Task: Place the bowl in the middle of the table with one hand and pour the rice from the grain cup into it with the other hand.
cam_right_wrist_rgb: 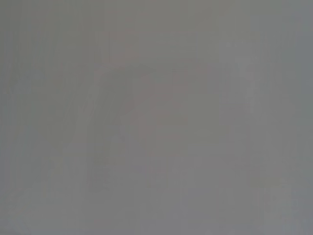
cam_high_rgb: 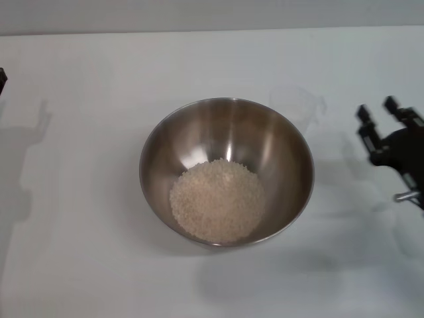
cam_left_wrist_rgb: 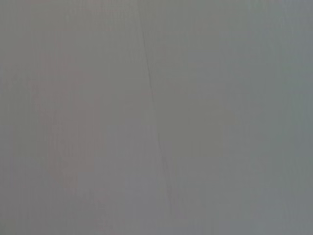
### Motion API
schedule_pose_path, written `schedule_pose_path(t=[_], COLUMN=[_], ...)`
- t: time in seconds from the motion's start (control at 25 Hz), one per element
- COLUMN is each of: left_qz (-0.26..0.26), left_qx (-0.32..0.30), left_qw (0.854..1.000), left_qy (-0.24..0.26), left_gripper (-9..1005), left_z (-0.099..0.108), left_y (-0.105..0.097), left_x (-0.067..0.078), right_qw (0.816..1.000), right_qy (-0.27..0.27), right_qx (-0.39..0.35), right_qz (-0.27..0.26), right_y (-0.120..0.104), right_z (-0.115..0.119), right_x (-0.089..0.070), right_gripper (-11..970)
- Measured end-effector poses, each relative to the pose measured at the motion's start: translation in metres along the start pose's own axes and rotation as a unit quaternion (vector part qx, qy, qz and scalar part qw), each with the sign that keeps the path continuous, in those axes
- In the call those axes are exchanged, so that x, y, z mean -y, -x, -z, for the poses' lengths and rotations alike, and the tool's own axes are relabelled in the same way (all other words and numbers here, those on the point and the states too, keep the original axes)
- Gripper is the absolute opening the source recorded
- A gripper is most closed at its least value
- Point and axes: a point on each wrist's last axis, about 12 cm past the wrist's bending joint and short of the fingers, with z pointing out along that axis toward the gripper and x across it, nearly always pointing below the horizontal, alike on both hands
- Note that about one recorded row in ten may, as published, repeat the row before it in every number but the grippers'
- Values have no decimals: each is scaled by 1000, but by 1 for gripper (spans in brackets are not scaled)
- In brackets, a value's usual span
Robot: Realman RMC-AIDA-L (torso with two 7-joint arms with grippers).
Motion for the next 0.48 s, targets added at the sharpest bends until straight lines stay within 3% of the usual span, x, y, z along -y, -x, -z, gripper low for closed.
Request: schedule_pose_path(t=[0.04,0.12,0.16,0.32,0.4,0.48], left_qz=[0,0,0,1,2,2], left_qx=[0,-4,-4,-10,-12,-16], left_qw=[1000,1000,1000,1000,1000,1000], left_qy=[0,0,0,5,6,7], left_gripper=[819,818,818,818,818,818], left_z=[0,0,0,1,1,1], left_y=[0,-1,-1,-3,-3,-4], left_x=[0,0,0,-1,-2,-2], right_qw=[1000,997,997,981,980,977], right_qy=[0,-73,-73,-164,-172,-183], right_qx=[0,38,38,91,96,100], right_qz=[0,-13,-13,-43,-43,-42], right_y=[0,6,6,16,16,17], right_z=[0,18,18,44,46,49], right_x=[0,16,16,40,42,45], right_gripper=[542,551,555,573,582,652])
